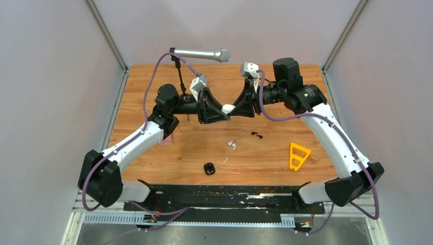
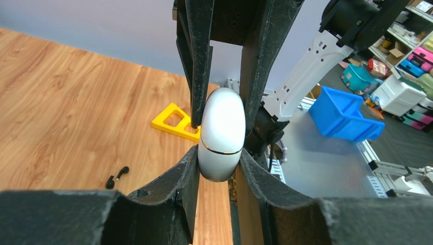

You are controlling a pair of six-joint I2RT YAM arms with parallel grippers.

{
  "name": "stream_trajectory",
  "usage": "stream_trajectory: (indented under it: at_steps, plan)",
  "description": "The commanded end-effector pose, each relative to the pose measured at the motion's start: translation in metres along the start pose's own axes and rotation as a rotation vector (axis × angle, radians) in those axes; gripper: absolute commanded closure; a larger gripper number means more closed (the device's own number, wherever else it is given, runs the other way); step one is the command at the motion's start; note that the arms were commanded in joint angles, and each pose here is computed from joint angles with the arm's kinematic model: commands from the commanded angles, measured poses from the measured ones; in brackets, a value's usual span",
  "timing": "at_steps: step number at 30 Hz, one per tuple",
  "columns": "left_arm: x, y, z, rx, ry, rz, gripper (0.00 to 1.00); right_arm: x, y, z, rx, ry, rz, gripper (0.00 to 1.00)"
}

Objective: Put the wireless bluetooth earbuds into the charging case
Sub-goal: Adjust the charging case.

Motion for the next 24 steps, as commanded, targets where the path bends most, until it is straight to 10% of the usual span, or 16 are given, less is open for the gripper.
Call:
stream_trajectory:
  at_steps: [1,24]
  plan:
    - [-0.0034,0.0156,-0.0097,-0.067,-0.048,-0.019,0.62,0.0001,0.0061,-0.0056,0.052,-0.030,0.005,1.00]
    - [-0.0058,0.0146,-0.0071,-0.096,-0.050,-0.013,0.69,-0.0067,-0.0019,-0.0153,0.024,-0.038,0.064,1.00]
Point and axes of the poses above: each gripper's point midway between its finger pads, its own x axis back along the fingers, its own z axis along the line the jaws close on, y = z × x, the point moved 8 cm from there along x, back along the fingers, and after that the axes turned 7 degrees about x, right-handed, at the moved point
